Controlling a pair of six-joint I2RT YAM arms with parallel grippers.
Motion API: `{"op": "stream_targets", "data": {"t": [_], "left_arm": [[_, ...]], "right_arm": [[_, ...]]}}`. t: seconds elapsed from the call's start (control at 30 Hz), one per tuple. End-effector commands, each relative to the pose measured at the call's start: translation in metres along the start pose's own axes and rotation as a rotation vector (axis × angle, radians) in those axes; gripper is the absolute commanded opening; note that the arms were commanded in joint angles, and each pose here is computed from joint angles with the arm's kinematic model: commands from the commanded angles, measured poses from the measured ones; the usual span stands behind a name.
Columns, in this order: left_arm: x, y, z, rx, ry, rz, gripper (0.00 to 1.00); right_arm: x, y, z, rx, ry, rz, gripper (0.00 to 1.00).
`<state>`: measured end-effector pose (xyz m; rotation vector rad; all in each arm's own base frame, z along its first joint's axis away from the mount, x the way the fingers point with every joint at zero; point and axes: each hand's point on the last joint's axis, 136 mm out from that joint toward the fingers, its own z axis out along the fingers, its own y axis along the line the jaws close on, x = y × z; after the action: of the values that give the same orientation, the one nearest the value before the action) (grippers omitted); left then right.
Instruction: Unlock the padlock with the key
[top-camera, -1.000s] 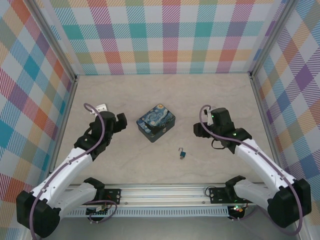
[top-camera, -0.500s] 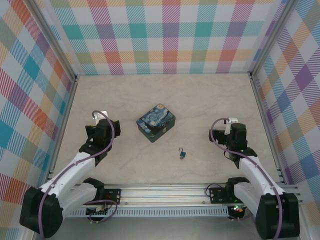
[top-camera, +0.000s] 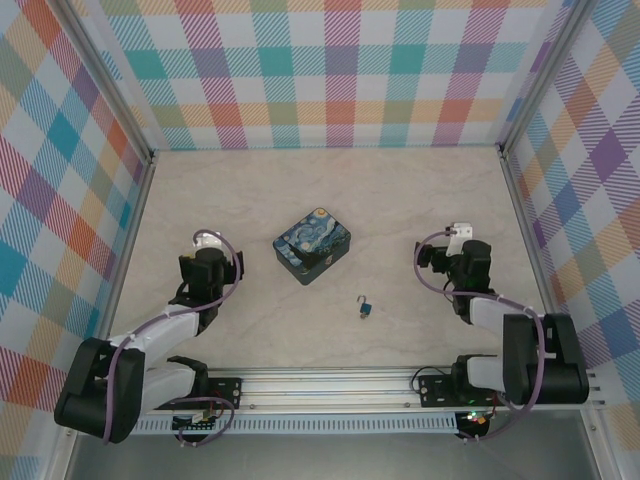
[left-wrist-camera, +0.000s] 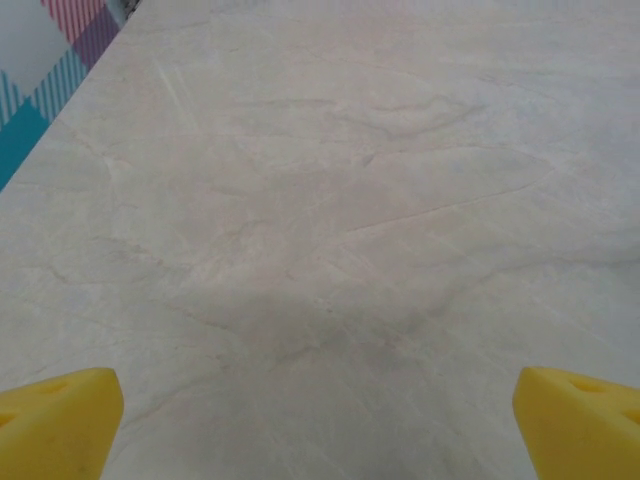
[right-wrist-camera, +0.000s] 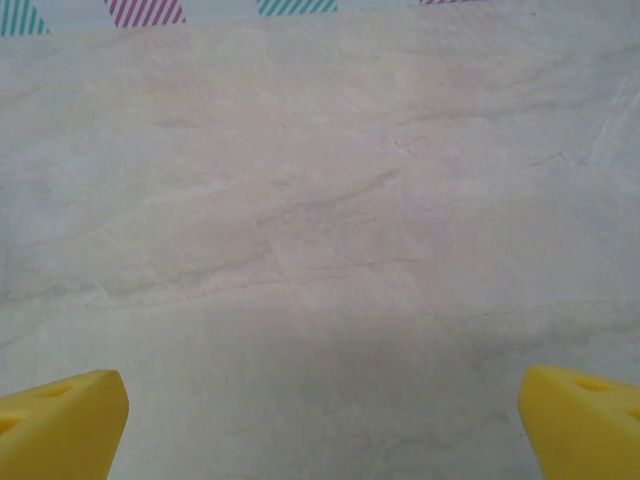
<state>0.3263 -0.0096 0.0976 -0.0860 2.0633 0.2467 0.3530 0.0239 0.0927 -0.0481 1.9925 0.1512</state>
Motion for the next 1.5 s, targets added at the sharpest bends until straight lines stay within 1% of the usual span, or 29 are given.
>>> {"op": "stream_targets", "data": {"t": [0.0, 0.1, 0.17, 0.2, 0.27, 0.3, 0.37, 0.5, 0.7, 0.8, 0.9, 0.93, 1.0, 1.47], "left_arm": [[-0.023, -0.009, 0.003, 0.057, -0.105, -0.004, 1.0], [-0.026, -0.013, 0.008, 0.074, -0.122, 0.014, 1.0], [-0.027, -0.016, 0.01, 0.092, -0.134, 0.024, 1.0], [-0.029, -0.018, 0.011, 0.099, -0.143, 0.025, 1.0], [-0.03, -0.021, 0.012, 0.119, -0.159, 0.027, 1.0], [-0.031, -0.022, 0.012, 0.131, -0.17, 0.023, 1.0], [-0.033, -0.026, 0.012, 0.161, -0.19, 0.022, 1.0], [-0.035, -0.033, 0.012, 0.211, -0.225, 0.026, 1.0], [-0.027, -0.035, 0.024, 0.23, -0.263, -0.012, 1.0], [-0.018, -0.034, 0.04, 0.198, -0.232, -0.017, 1.0], [-0.019, -0.03, 0.053, 0.195, -0.164, -0.043, 1.0], [-0.017, -0.028, 0.06, 0.183, -0.121, -0.054, 1.0], [-0.018, -0.02, 0.071, 0.235, -0.065, -0.133, 1.0], [-0.019, -0.017, 0.071, 0.227, -0.072, -0.138, 1.0]], "right_arm": [[-0.034, 0.005, 0.008, -0.052, -0.139, -0.029, 1.0], [-0.021, 0.004, 0.02, -0.052, -0.146, -0.025, 1.0], [-0.019, 0.002, 0.024, -0.048, -0.148, -0.02, 1.0], [-0.016, 0.001, 0.027, -0.046, -0.11, -0.018, 1.0], [-0.018, 0.0, 0.035, -0.041, -0.081, -0.009, 1.0], [-0.016, -0.002, 0.041, -0.035, -0.031, 0.002, 1.0], [-0.018, -0.005, 0.041, -0.028, -0.049, 0.011, 1.0], [-0.018, -0.005, 0.04, -0.028, -0.044, 0.009, 1.0], [-0.018, -0.005, 0.04, -0.027, -0.044, 0.008, 1.0], [-0.018, -0.004, 0.04, -0.029, -0.041, 0.009, 1.0], [-0.018, -0.005, 0.04, -0.027, -0.043, 0.009, 1.0], [-0.018, -0.004, 0.04, -0.029, -0.041, 0.008, 1.0], [-0.017, -0.005, 0.04, -0.028, -0.04, 0.009, 1.0], [-0.017, -0.005, 0.04, -0.026, -0.041, 0.008, 1.0]]}}
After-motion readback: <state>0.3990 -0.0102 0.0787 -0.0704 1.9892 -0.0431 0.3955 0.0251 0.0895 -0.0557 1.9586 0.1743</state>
